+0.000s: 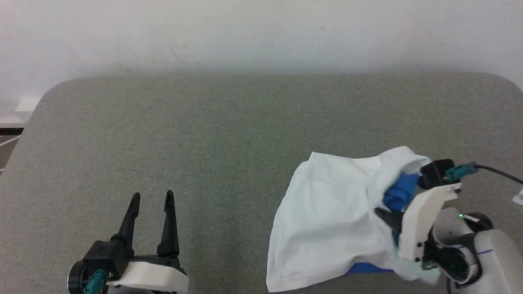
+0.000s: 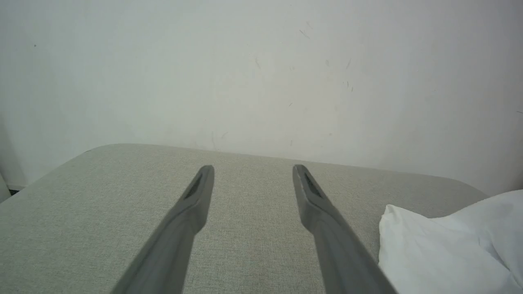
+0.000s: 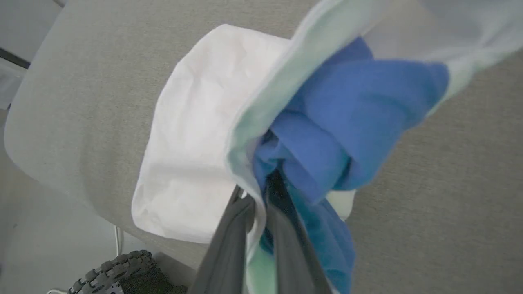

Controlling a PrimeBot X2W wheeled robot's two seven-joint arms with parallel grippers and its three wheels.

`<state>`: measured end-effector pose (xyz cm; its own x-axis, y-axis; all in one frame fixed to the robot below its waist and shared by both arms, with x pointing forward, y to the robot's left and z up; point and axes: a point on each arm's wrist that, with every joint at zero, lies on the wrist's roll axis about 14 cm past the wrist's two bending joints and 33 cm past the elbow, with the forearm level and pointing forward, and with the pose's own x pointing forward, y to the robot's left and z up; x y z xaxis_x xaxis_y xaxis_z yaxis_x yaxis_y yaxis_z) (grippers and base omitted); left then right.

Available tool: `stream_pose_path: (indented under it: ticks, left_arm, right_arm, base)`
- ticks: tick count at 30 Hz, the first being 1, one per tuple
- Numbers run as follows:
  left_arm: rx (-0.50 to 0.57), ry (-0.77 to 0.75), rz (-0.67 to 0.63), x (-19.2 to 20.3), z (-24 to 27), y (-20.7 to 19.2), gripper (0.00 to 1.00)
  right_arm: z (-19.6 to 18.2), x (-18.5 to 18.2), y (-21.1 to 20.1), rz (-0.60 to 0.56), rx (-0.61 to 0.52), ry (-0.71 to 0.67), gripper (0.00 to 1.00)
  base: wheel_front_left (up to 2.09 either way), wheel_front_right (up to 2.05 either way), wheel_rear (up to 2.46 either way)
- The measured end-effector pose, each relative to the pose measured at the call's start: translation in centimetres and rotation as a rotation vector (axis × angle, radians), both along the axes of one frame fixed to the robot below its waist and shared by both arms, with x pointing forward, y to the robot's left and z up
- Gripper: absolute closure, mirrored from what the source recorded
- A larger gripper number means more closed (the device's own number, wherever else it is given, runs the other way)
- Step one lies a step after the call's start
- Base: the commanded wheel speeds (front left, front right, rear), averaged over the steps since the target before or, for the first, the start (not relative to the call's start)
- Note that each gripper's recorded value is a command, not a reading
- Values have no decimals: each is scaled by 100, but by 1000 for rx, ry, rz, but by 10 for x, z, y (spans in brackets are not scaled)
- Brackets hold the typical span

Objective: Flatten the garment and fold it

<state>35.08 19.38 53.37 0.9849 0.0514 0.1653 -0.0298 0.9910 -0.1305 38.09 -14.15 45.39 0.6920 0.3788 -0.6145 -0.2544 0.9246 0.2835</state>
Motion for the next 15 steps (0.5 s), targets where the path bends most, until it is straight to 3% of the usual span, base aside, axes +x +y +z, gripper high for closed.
stream_pose_path:
  ticks: [7, 15]
  left_arm:
    - [-3, -14, 11, -9, 4, 3, 0]
    - [-6, 10, -1, -2, -3, -1, 0]
  right_arm:
    - [13, -10, 91, 149, 184, 21, 100]
    - [3, 7, 137, 211, 226, 21, 100]
  base:
    - [0, 0, 0]
    - [0, 0, 0]
